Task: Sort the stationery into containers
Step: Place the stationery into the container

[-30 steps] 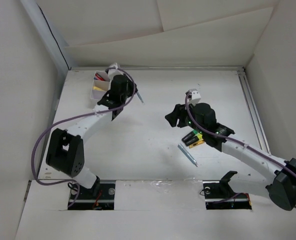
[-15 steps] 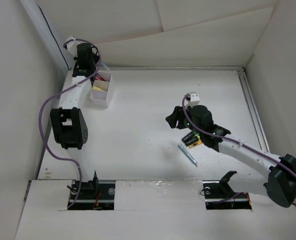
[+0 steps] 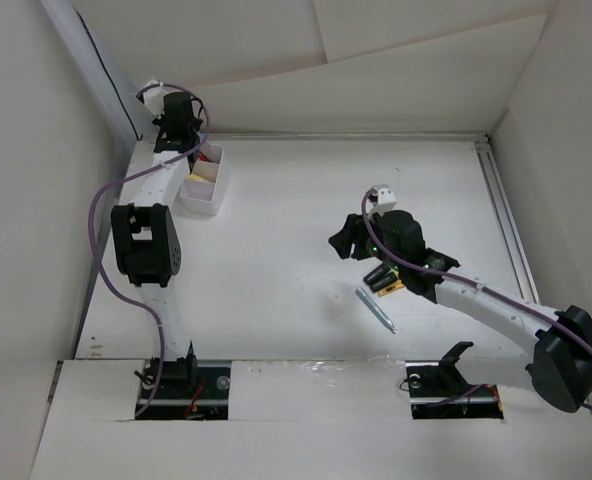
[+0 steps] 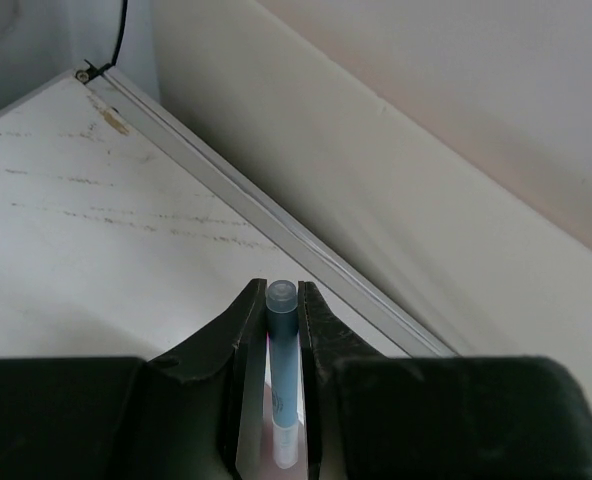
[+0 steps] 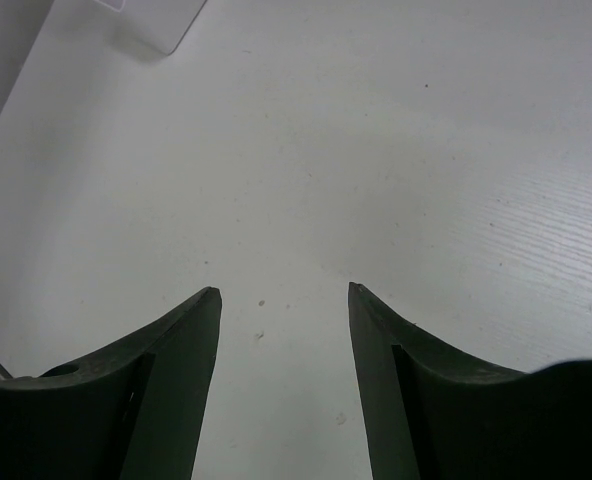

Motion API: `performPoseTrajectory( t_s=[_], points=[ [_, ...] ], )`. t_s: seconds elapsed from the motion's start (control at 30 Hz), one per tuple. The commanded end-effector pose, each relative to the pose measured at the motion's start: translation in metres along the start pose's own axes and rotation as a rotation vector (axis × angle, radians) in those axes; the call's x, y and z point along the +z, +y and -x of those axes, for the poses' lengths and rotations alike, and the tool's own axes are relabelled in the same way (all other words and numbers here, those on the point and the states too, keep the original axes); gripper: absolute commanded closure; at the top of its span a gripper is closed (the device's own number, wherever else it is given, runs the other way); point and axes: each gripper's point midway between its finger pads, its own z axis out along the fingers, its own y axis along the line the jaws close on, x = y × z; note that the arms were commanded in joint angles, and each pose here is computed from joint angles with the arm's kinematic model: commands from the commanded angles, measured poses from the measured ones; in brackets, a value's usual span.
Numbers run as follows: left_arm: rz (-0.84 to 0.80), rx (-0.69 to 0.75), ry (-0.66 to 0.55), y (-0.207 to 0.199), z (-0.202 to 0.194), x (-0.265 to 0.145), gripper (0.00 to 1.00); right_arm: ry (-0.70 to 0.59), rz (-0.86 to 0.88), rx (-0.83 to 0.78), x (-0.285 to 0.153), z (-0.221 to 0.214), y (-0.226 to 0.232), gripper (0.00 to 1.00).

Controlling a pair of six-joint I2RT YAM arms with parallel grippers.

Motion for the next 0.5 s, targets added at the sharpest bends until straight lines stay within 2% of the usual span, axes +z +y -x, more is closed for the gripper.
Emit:
performPoseTrajectory(
  t_s=[0.0, 0.33, 0.37, 0.47],
  points=[
    [-0.024, -0.005, -0.124, -0.01, 0.036, -0.001, 1.0, -0.05, 0.063, -0.011, 0.001, 0.017, 0.017, 0.41],
    [-0.019, 0.062, -0.111, -0.008, -0.007, 0.001, 1.0, -0.045, 0.054, -0.011, 0.003, 0.015, 0.015, 0.41],
    [-0.032, 0.06, -0.131, -0.013, 0.002, -0.003, 1.0, -0.045, 0.054, -0.011, 0.003, 0.015, 0.015, 0.41],
    [-0.03, 0.072, -0.13, -0.011, -0.006, -0.006, 1.0, -0.045, 0.054, -0.02, 0.003, 0.015, 0.015, 0.41]
  ],
)
